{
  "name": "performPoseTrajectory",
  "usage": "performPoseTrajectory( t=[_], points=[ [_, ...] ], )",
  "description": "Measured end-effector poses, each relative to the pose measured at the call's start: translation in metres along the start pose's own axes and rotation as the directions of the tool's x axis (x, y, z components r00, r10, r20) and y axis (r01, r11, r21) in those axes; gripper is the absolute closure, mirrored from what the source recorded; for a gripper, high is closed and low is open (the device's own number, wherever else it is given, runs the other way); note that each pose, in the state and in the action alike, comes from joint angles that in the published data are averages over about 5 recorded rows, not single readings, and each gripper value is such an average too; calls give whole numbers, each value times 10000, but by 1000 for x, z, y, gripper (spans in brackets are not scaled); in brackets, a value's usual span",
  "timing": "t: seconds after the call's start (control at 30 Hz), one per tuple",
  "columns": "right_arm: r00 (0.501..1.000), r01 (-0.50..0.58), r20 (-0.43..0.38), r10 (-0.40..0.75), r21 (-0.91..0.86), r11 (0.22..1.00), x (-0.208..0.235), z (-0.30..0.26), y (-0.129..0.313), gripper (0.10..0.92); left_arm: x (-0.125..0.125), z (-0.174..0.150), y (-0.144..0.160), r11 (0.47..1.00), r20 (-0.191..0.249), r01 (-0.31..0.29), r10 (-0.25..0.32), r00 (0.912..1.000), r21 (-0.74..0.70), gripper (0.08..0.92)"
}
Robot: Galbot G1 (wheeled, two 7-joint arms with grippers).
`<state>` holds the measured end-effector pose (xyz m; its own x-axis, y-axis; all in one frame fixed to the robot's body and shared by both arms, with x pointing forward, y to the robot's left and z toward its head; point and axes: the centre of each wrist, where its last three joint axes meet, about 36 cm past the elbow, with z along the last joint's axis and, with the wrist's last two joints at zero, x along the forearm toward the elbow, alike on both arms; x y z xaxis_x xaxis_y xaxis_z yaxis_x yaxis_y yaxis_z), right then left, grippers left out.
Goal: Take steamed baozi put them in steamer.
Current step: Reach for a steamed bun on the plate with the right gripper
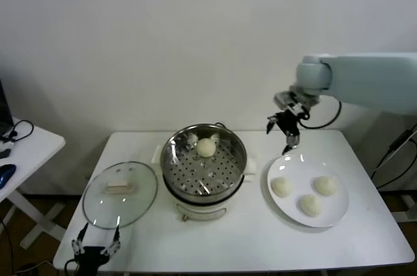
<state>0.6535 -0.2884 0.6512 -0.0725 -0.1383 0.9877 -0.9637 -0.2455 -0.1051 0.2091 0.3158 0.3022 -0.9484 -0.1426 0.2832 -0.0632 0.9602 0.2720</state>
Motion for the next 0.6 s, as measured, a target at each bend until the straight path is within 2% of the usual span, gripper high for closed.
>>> performPoseTrajectory(
  t=[0.2,0.6],
  points=[
    [9994,331,-99,-343,-1044,9940,-39,19,20,200,0,1,2,10000,-13,44,-44,10000,-19,177],
    [9962,616,-487,-720,-1885,9801,-114,32,38,200,1,7,4,9999,-84,148,-148,9999,-10,177]
  ],
)
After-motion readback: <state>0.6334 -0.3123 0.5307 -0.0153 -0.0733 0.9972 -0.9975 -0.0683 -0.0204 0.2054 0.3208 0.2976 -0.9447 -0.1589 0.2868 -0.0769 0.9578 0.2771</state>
